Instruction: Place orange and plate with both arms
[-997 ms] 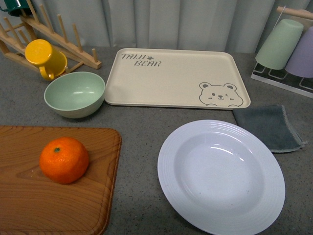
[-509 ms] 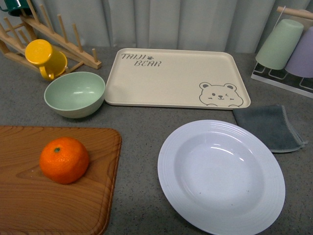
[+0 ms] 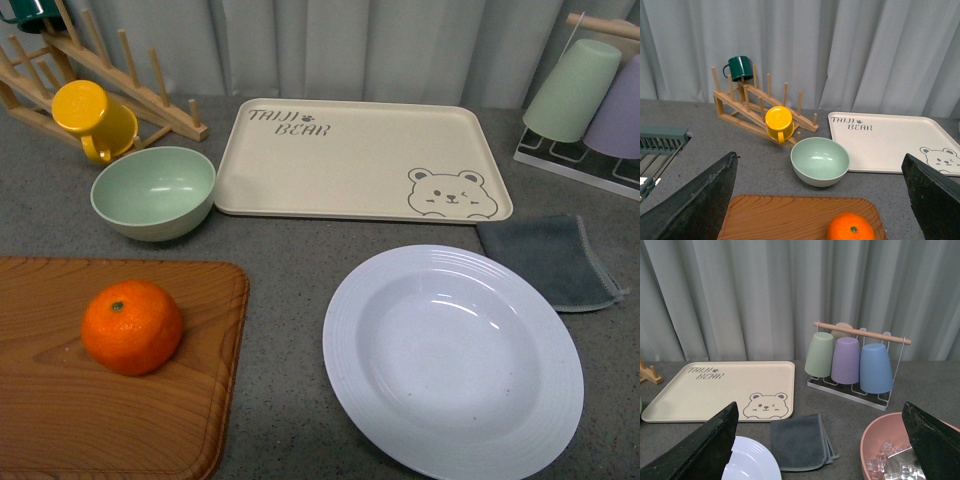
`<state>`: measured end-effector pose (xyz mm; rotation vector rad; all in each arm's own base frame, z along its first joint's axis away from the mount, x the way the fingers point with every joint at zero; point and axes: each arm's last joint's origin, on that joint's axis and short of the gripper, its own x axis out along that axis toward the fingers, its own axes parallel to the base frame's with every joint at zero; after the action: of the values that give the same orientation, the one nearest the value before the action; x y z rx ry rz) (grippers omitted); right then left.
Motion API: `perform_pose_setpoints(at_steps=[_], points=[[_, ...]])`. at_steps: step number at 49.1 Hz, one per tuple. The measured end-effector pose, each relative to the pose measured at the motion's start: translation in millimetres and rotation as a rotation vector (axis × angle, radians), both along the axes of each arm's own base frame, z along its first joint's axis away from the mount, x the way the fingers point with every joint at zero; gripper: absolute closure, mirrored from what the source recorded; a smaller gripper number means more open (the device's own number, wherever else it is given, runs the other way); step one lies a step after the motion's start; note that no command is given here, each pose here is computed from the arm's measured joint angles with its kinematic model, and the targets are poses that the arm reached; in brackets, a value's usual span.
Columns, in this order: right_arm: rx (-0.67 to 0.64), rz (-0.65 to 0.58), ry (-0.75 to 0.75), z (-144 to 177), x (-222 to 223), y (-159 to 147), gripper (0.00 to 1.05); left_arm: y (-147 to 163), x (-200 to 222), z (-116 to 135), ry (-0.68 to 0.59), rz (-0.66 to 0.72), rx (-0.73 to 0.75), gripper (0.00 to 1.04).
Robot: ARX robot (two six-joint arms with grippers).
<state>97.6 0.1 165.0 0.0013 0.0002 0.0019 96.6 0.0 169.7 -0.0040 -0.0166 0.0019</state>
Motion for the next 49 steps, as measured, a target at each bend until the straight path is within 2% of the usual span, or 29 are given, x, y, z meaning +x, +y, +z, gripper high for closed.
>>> perform_pose_setpoints(at_steps=[49], points=[[0.000,0.000,0.000,0.0,0.0,0.0,0.09,0.0,0.0,0.0,0.000,0.000,0.000,0.06]])
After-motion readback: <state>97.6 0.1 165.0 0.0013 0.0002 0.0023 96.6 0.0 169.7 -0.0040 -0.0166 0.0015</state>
